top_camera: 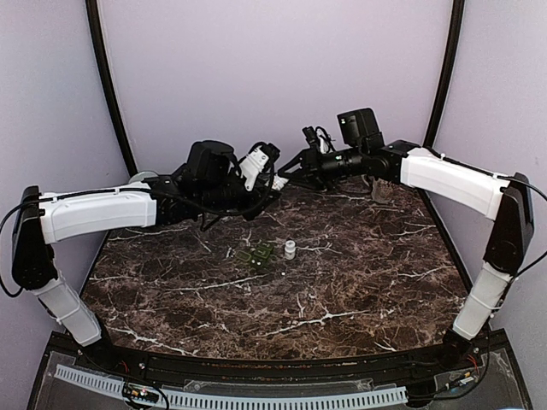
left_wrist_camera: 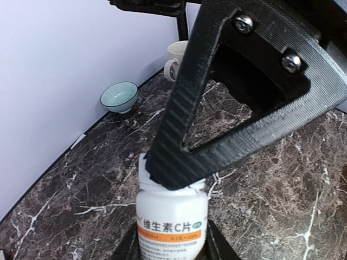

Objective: Sort the pills into containers
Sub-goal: Screw the lid of the pill bottle onto the pill bottle.

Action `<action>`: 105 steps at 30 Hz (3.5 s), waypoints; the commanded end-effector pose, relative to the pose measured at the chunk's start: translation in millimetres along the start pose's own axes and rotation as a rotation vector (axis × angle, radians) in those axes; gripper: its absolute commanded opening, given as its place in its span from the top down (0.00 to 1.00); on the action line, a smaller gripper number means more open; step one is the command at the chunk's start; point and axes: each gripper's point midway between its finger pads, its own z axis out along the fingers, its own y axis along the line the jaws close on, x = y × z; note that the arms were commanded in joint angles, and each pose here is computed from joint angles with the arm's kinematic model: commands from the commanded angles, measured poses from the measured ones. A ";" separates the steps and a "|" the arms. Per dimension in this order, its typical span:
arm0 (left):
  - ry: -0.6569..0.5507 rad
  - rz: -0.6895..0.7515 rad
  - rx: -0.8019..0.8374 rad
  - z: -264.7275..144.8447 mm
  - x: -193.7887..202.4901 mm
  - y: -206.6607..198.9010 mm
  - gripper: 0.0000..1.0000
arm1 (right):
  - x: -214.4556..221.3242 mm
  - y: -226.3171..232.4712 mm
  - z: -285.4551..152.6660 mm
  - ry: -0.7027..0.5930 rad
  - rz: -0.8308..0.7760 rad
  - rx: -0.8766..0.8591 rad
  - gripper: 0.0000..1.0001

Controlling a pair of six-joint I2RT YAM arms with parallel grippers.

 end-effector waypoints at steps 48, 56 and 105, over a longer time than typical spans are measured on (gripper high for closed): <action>-0.059 -0.401 0.734 -40.4 -24.4 -50.4 0.85 | 11.6 39.0 -51.3 -0.101 -0.265 -0.105 0.48; -0.062 -0.478 0.819 -43.8 -24.9 -47.3 0.85 | 19.1 41.1 -55.2 -0.081 -0.277 -0.132 0.48; -0.050 -0.540 0.939 -30.7 -26.9 -39.8 0.84 | 32.6 37.6 -28.0 0.043 -0.254 -0.192 0.97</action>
